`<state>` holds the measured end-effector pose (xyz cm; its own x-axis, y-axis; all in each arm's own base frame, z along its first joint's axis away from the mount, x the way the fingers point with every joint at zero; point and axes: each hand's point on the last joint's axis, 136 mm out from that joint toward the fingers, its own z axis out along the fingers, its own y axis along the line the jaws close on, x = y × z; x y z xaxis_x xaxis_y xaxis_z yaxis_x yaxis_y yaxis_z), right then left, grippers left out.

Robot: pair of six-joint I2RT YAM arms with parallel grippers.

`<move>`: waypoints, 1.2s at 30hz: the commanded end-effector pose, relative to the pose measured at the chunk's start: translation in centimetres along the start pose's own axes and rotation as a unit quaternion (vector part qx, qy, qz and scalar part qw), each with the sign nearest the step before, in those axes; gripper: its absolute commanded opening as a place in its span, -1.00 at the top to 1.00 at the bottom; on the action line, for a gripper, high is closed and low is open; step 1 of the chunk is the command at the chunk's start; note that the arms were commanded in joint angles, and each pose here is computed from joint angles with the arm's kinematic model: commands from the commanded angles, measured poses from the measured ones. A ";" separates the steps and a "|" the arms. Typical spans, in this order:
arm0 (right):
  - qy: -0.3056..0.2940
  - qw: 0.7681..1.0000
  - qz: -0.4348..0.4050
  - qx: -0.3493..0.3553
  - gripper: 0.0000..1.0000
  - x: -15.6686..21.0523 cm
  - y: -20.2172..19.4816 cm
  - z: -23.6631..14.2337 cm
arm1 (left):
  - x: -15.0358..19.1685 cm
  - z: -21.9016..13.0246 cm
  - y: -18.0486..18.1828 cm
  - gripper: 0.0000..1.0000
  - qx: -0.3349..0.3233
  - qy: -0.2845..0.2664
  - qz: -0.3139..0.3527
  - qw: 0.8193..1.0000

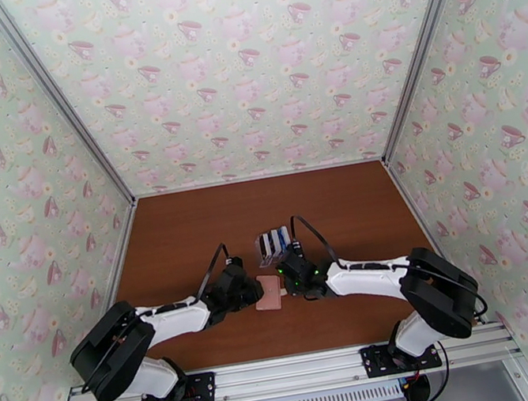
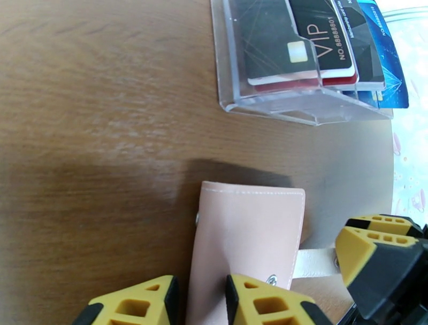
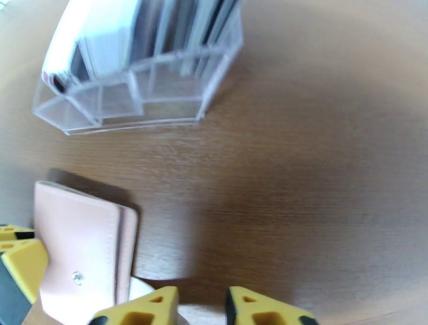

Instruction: Put the credit cards into the card holder

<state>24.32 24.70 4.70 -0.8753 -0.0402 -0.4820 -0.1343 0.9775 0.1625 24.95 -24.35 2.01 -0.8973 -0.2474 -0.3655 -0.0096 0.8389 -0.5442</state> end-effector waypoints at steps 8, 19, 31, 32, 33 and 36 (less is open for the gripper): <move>-0.044 0.996 0.008 -0.071 0.18 -3.4 2.6 -4.6 | 0.6 -1.4 2.7 0.32 -0.049 0.009 0.013 0.999; 0.010 0.980 0.010 -0.198 0.39 -2.3 8.9 -3.1 | 0.8 -3.5 2.5 0.30 -0.031 -0.002 0.016 0.999; 0.040 0.982 0.021 -0.186 0.42 0.2 7.9 -0.4 | 2.3 -3.2 2.6 0.29 -0.011 0.011 0.023 1.000; 0.043 0.982 0.023 -0.184 0.40 0.4 7.7 -0.1 | 2.4 -3.2 2.5 0.29 -0.008 0.013 0.024 1.000; 0.045 0.982 0.025 -0.183 0.39 0.6 7.5 0.0 | 2.5 -3.1 2.3 0.29 -0.005 0.013 0.025 1.000; 0.047 0.981 0.030 -0.184 0.37 1.1 7.0 0.4 | 2.6 -2.9 2.1 0.28 -0.002 0.015 0.027 1.000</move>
<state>22.91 31.74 5.88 -0.9128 -0.0336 -0.4069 -0.2450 0.8424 0.4799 21.63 -21.26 2.33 -0.9034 -0.2094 -0.3741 0.0111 0.8608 -0.5088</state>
